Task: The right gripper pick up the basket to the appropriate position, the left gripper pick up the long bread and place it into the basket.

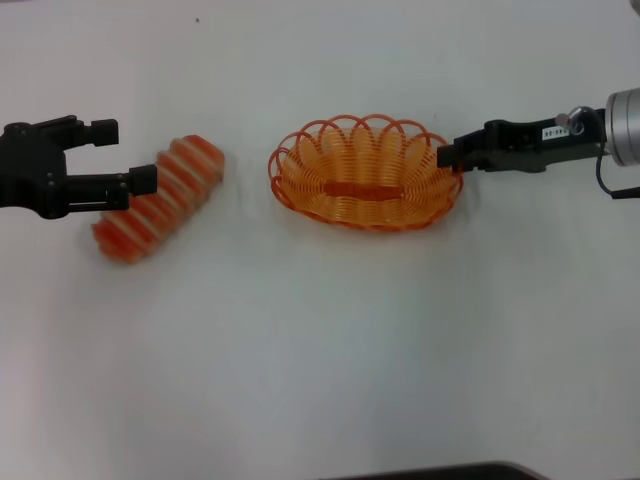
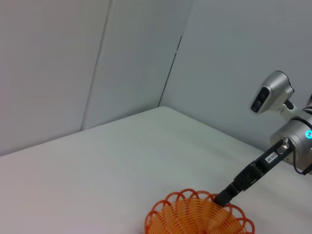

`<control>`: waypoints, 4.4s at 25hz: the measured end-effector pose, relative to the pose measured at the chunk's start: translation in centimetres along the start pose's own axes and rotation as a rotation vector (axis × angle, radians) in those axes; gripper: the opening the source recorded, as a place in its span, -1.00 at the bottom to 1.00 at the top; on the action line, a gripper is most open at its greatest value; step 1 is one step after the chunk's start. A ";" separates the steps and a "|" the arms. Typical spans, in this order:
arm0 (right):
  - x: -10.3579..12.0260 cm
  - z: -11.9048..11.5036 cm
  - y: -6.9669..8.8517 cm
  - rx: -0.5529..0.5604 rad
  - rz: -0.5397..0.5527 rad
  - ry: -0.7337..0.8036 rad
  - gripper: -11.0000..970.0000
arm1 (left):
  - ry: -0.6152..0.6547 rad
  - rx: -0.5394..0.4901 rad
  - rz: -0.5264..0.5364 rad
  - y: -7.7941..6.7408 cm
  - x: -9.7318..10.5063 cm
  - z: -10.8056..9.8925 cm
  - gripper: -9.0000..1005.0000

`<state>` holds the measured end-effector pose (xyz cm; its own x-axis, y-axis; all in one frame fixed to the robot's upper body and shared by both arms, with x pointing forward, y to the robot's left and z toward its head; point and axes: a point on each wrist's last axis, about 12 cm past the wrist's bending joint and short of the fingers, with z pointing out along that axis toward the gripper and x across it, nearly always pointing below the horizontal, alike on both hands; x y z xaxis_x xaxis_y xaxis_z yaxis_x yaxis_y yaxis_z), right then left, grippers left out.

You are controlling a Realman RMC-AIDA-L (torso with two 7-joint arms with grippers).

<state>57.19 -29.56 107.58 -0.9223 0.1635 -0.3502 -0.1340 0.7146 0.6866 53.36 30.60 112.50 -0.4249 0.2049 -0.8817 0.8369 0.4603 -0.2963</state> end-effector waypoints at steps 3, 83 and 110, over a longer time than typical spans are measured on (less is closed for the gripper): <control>-1.1 -0.9 0.2 -0.016 -0.020 -0.055 -0.59 | 0.000 0.000 -0.005 -0.1 0.2 -0.1 0.85; -0.3 -10.6 2.6 -0.222 -0.826 0.020 0.53 | 0.547 0.021 0.337 -4.8 -12.0 20.4 -0.36; 0.0 -9.6 2.9 -0.236 -0.816 0.072 0.53 | 0.142 -0.005 0.011 -2.2 -6.8 4.8 0.84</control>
<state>53.26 -34.00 115.72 -0.5236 -0.3900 -0.7575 -0.8314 0.4278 0.3545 56.06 24.11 117.38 -0.4602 0.3301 -0.8242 0.8404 0.4613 -0.2845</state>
